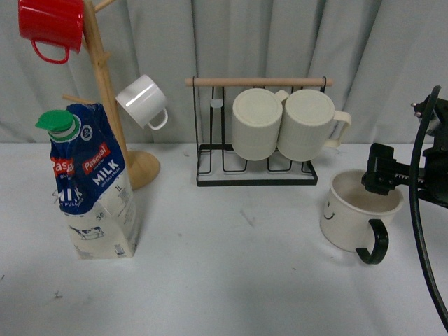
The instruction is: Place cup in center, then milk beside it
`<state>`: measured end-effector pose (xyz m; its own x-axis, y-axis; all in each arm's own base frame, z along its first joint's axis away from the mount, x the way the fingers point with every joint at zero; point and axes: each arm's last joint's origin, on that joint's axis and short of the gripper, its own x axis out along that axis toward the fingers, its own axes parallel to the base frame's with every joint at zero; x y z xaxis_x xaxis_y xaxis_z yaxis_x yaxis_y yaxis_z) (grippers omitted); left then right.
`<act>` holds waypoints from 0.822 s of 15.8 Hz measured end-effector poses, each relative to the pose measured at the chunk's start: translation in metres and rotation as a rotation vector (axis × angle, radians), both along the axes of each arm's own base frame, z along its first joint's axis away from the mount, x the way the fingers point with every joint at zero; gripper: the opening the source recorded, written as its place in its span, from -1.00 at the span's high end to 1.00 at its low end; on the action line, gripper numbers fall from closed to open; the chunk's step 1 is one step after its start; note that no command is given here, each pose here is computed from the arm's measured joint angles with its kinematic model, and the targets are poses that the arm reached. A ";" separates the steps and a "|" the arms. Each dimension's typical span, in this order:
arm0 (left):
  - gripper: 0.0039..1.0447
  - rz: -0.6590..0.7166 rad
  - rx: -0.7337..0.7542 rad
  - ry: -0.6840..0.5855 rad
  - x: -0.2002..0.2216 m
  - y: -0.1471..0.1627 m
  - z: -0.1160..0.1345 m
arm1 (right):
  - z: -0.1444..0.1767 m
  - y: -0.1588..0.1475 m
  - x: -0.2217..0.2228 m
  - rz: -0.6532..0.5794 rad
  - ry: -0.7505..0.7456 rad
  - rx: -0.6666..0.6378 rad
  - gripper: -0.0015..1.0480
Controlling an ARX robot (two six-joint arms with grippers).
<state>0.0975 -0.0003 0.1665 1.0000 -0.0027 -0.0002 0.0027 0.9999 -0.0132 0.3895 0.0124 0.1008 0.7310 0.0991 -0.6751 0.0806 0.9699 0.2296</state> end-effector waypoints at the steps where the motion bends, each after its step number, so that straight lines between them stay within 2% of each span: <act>1: -0.88 0.000 0.000 0.000 0.000 0.000 0.000 | -0.002 0.000 0.000 0.001 0.004 0.001 -0.87; 2: -0.88 0.000 0.000 0.000 0.000 0.000 0.000 | -0.003 0.000 0.000 0.003 0.006 0.003 -0.74; 9: -0.88 0.000 0.000 0.000 0.000 0.000 0.000 | -0.004 0.003 -0.002 0.015 0.014 0.005 0.76; 10: -0.88 0.000 0.000 0.000 0.000 0.000 0.000 | 0.001 0.005 -0.005 0.029 0.012 0.009 0.91; 13: -0.88 0.000 0.000 0.000 0.000 0.000 0.000 | 0.032 0.029 -0.010 0.099 -0.044 0.014 0.93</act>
<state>0.0975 -0.0003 0.1665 1.0000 -0.0027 -0.0002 0.0027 0.9999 -0.0132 0.3797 0.0412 0.1328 0.7462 0.1816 -0.6404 -0.0258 0.9693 0.2447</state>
